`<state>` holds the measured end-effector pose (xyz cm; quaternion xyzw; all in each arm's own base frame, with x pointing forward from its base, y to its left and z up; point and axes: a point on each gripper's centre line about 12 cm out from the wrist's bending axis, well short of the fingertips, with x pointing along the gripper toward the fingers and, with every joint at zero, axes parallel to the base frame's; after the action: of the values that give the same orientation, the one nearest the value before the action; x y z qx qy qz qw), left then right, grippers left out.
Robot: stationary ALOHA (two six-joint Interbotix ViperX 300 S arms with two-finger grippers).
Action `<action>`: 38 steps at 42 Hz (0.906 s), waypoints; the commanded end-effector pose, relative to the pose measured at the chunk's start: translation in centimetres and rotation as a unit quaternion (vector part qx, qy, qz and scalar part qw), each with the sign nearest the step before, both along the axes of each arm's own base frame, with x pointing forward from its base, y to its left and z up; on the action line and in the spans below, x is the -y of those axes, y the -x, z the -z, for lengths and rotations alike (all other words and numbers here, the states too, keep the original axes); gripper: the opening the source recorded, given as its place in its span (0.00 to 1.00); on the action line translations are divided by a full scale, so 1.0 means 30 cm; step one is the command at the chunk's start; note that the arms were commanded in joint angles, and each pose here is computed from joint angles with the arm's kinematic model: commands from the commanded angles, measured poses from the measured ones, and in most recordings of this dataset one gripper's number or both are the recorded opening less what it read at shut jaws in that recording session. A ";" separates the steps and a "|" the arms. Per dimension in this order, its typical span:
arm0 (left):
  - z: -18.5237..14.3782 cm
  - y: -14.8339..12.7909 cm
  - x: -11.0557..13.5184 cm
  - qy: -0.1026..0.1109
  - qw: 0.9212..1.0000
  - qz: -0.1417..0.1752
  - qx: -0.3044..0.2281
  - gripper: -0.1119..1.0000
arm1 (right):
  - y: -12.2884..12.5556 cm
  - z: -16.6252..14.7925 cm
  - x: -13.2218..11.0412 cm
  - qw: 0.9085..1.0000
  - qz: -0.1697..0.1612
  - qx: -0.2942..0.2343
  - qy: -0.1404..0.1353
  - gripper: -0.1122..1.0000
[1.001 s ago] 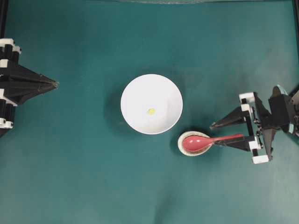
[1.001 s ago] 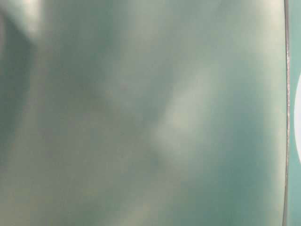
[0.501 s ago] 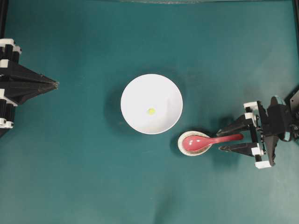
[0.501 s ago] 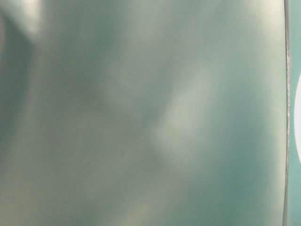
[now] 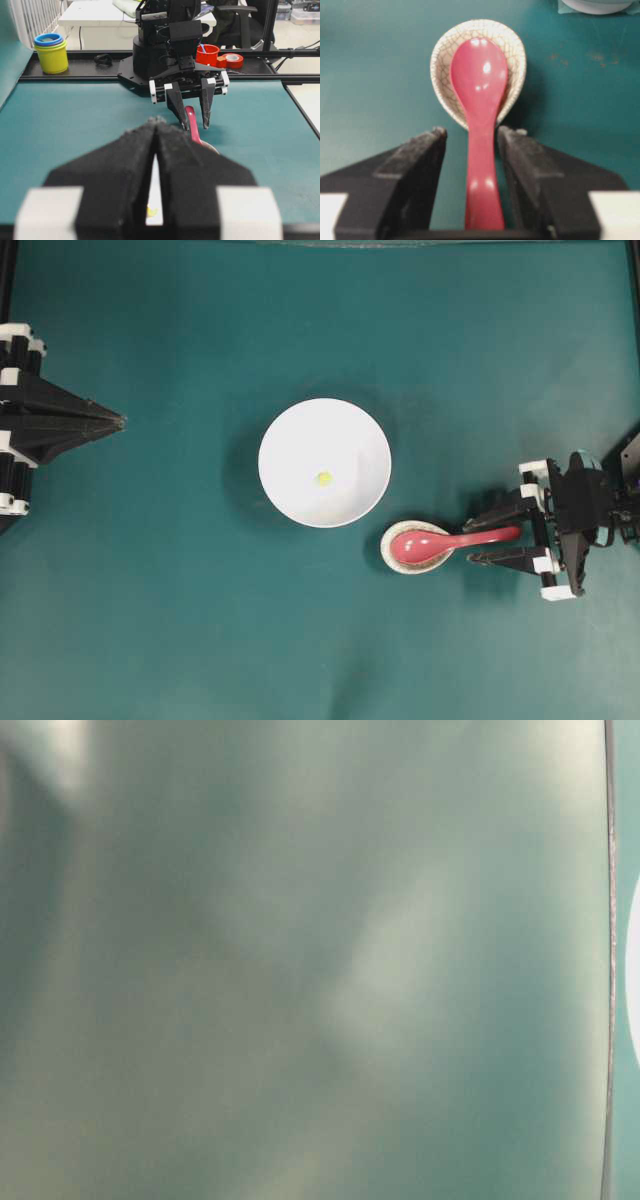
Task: Scoop the yellow hexagonal prism block from the bowl with a spoon using the right arm.
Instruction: 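Close the right gripper on the pink spoon handle, then lift the spoon and carry it over the white bowl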
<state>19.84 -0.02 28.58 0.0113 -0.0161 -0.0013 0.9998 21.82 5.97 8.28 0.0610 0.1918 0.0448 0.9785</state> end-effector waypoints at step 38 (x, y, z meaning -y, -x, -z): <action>-0.019 -0.007 -0.001 -0.002 1.000 -0.001 0.005 0.10 | -0.025 -0.089 -0.005 0.999 0.008 0.046 -0.025 0.31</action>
<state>19.84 -0.02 28.53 0.0113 -0.0138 -0.0013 0.9998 22.22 6.03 9.67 0.0739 0.1677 0.0431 0.9821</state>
